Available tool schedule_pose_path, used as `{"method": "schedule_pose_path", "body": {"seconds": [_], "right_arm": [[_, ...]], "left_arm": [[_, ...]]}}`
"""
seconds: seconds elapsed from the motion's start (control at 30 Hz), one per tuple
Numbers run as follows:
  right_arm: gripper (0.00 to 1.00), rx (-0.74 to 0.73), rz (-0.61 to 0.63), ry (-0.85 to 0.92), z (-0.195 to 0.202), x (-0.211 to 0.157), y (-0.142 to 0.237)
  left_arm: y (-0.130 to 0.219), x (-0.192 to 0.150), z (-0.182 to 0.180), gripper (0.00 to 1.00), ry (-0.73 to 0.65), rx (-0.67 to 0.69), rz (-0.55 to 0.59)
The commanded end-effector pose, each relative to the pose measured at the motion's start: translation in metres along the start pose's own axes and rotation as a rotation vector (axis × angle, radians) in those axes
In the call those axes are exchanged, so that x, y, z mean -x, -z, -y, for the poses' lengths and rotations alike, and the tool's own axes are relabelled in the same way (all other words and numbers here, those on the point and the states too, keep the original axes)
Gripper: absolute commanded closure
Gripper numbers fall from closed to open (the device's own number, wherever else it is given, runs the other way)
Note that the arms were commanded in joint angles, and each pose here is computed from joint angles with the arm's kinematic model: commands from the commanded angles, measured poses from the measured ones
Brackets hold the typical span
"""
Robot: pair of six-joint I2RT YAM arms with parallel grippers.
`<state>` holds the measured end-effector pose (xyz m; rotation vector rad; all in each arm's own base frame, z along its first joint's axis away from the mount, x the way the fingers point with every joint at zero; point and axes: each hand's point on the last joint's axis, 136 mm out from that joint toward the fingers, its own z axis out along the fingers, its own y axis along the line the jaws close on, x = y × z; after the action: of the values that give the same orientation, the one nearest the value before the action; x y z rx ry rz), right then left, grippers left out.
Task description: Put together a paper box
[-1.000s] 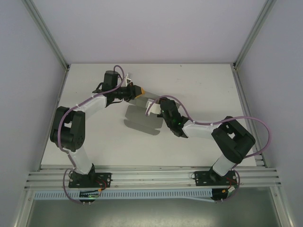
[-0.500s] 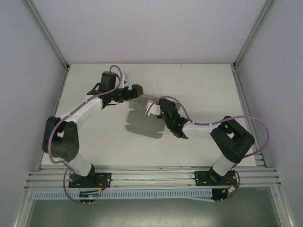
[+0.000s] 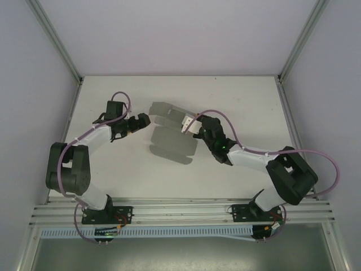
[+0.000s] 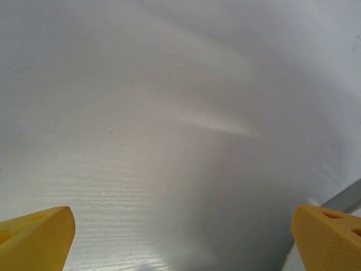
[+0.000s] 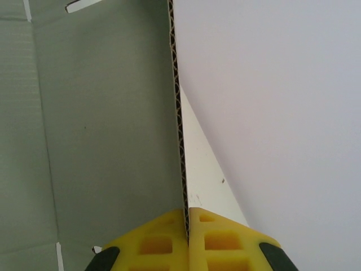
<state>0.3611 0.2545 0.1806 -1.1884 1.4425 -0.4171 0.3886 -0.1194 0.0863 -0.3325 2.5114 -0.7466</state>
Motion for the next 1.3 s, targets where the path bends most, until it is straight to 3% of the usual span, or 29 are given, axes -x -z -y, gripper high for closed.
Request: {"method": "schedule_pose_path", "body": {"seconds": [0.0, 0.13, 0.33, 0.47, 0.67, 0.83, 1.03, 1.27], "right_arm": [[1.0, 0.042, 0.058, -0.055, 0.0, 0.011, 0.008], [1.0, 0.031, 0.07, -0.072, 0.005, 0.014, 0.01], [1.0, 0.027, 0.1, -0.128, 0.014, 0.022, 0.013], [1.0, 0.035, 0.14, -0.196, 0.023, 0.026, 0.019], [1.0, 0.222, 0.18, -0.289, 0.019, 0.019, 0.029], [1.0, 0.378, 0.19, -0.307, 0.008, 0.024, 0.038], [1.0, 0.427, 0.208, -0.31, 0.003, 0.03, 0.04], [1.0, 0.433, 0.221, -0.31, 0.007, 0.034, 0.045]], "left_arm": [[-0.008, 0.01, 0.028, 0.04, -0.063, -0.163, 0.03], [-0.016, 0.003, 0.044, 0.11, -0.117, -0.276, -0.003], [0.0, -0.015, 0.09, 0.17, -0.23, -0.596, -0.043], [0.005, -0.017, 0.101, 0.25, -0.261, -0.658, -0.044], [0.018, -0.034, 0.116, 0.36, -0.363, -0.821, -0.058], [0.02, -0.037, 0.117, 0.61, -0.378, -0.825, -0.051], [0.019, -0.043, 0.126, 0.64, -0.408, -0.854, -0.062], [0.016, -0.045, 0.13, 0.85, -0.408, -0.852, -0.074]]}}
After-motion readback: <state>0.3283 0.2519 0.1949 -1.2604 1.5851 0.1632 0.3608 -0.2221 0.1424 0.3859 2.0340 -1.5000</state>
